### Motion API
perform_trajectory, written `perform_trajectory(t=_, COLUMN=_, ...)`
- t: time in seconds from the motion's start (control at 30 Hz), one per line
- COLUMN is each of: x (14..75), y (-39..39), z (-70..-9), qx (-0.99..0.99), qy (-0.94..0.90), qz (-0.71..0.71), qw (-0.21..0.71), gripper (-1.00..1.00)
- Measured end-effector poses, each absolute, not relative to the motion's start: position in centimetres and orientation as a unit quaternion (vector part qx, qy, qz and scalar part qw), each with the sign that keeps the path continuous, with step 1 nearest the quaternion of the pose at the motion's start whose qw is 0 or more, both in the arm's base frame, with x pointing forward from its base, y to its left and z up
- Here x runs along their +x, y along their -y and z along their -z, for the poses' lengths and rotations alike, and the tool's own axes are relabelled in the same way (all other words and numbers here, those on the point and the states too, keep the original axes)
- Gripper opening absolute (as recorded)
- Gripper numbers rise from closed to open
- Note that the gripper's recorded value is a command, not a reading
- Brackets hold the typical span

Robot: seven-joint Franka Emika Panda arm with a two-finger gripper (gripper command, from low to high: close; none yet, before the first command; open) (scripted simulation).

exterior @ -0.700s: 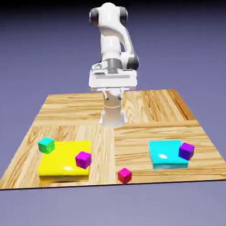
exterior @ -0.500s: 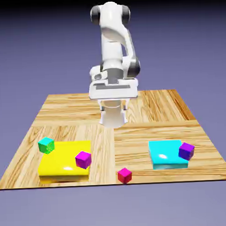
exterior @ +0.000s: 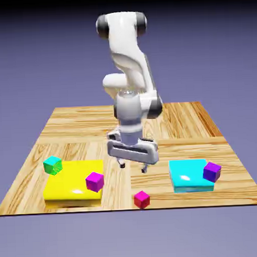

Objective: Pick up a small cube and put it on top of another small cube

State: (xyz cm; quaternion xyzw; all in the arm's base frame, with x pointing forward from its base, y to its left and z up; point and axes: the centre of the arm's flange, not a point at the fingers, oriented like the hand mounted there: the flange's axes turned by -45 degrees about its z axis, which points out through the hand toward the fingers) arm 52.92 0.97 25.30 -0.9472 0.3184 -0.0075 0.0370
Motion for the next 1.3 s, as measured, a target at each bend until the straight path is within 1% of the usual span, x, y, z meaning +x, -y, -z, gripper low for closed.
perform_trajectory(t=0.2, x=54.7, y=-1.4, z=-19.2, qx=-0.905, qy=-0.411, qz=-0.099, qw=0.049, gripper=0.0)
perform_trajectory(t=0.27, x=54.8, y=-1.4, z=-18.6, qx=-0.9, qy=-0.419, qz=-0.109, qw=0.051, gripper=0.0)
perform_trajectory(t=0.4, x=54.0, y=-2.3, z=-11.9, qx=-0.9, qy=-0.419, qz=-0.109, qw=0.051, gripper=0.0)
perform_trajectory(t=0.43, x=54.0, y=-2.3, z=-11.8, qx=-0.9, qy=-0.419, qz=-0.109, qw=0.051, gripper=-1.0)
perform_trajectory(t=0.5, x=54.0, y=-2.3, z=-11.8, qx=-0.9, qy=-0.419, qz=-0.109, qw=0.051, gripper=-1.0)
perform_trajectory(t=0.63, x=54.8, y=-1.4, z=-18.5, qx=-0.9, qy=-0.419, qz=-0.108, qw=0.051, gripper=-1.0)
perform_trajectory(t=0.73, x=55.4, y=-9.7, z=-21.0, qx=-0.938, qy=-0.322, qz=-0.12, qw=0.044, gripper=-1.0)
perform_trajectory(t=0.83, x=54.6, y=-18.0, z=-23.9, qx=-0.966, qy=-0.222, qz=-0.126, qw=0.033, gripper=-1.0)
perform_trajectory(t=1.03, x=49.5, y=-33.0, z=-30.5, qx=-0.992, qy=-0.026, qz=-0.121, qw=0.004, gripper=-1.0)
perform_trajectory(t=1.1, x=49.1, y=-33.7, z=-30.9, qx=-0.993, qy=-0.016, qz=-0.12, qw=0.003, gripper=-1.0)
perform_trajectory(t=1.2, x=48.1, y=-33.7, z=-24.6, qx=-0.993, qy=-0.016, qz=-0.12, qw=0.003, gripper=-1.0)
perform_trajectory(t=1.23, x=47.9, y=-33.7, z=-24.0, qx=-0.993, qy=-0.016, qz=-0.12, qw=0.003, gripper=1.0)
perform_trajectory(t=1.3, x=47.9, y=-33.7, z=-24.0, qx=-0.993, qy=-0.016, qz=-0.12, qw=0.002, gripper=1.0)
